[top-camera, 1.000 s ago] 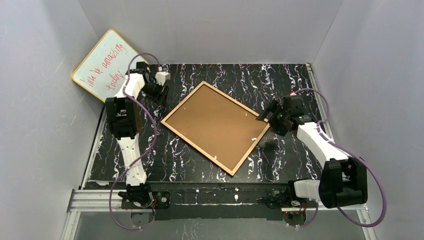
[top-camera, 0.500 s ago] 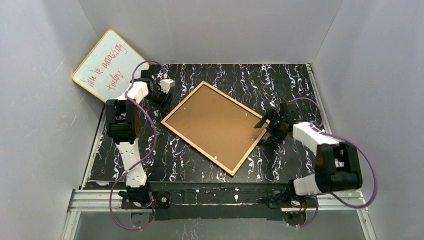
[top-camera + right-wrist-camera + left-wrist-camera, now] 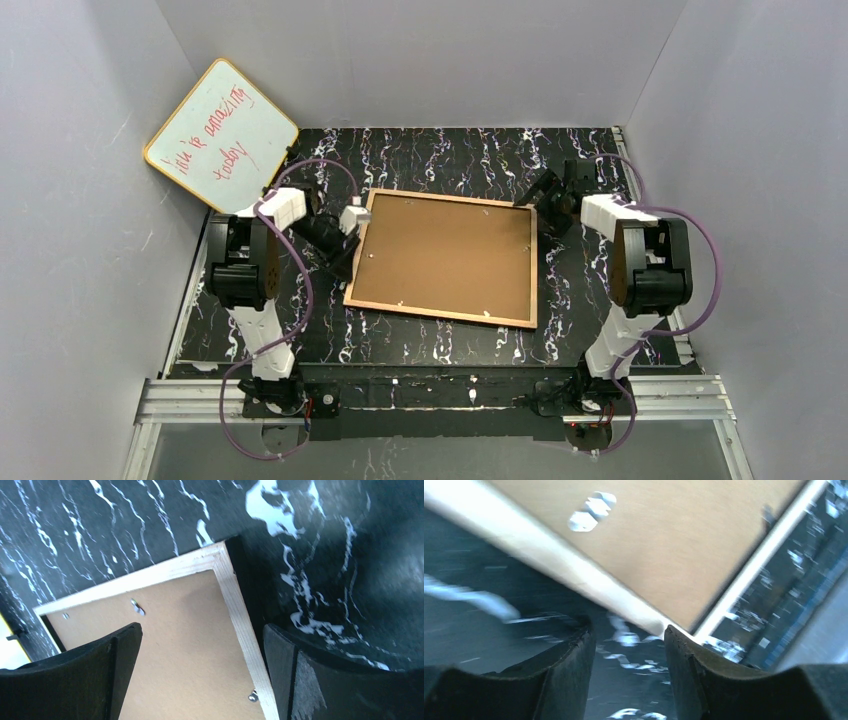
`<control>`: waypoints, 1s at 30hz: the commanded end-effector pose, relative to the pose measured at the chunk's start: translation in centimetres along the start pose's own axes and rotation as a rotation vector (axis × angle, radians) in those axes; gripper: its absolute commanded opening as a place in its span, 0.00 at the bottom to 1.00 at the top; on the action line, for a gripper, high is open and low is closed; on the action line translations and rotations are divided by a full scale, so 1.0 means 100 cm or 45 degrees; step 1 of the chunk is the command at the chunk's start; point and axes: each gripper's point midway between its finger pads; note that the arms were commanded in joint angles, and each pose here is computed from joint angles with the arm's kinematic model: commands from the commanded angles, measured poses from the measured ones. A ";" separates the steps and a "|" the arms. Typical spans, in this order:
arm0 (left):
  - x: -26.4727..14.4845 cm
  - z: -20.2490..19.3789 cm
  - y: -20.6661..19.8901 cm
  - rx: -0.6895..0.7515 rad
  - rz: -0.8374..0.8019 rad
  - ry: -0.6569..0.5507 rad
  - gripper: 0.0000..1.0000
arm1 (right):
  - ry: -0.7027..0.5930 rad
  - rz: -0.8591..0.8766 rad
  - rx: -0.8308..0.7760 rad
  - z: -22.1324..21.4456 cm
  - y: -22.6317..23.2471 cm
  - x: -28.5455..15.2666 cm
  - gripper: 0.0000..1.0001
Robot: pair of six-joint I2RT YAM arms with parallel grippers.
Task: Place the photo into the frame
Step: Adjust the photo frame at the center of the board.
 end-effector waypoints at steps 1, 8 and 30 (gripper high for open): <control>0.007 -0.039 -0.083 -0.050 -0.371 0.147 0.52 | -0.042 0.074 0.000 0.024 0.032 -0.003 0.99; -0.025 -0.002 -0.064 -0.201 -0.281 -0.020 0.53 | -0.279 0.029 -0.020 0.058 0.041 -0.044 0.98; 0.024 0.027 0.003 -0.600 -0.246 -0.180 0.24 | 0.491 0.575 -0.268 -0.252 0.205 -0.042 0.89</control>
Point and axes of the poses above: each gripper's point midway between its finger pads, its own x axis out along the fingers, its own y axis along the line the jaws close on, z = x × y, and after that the axes turned 4 degrees about x, right-handed
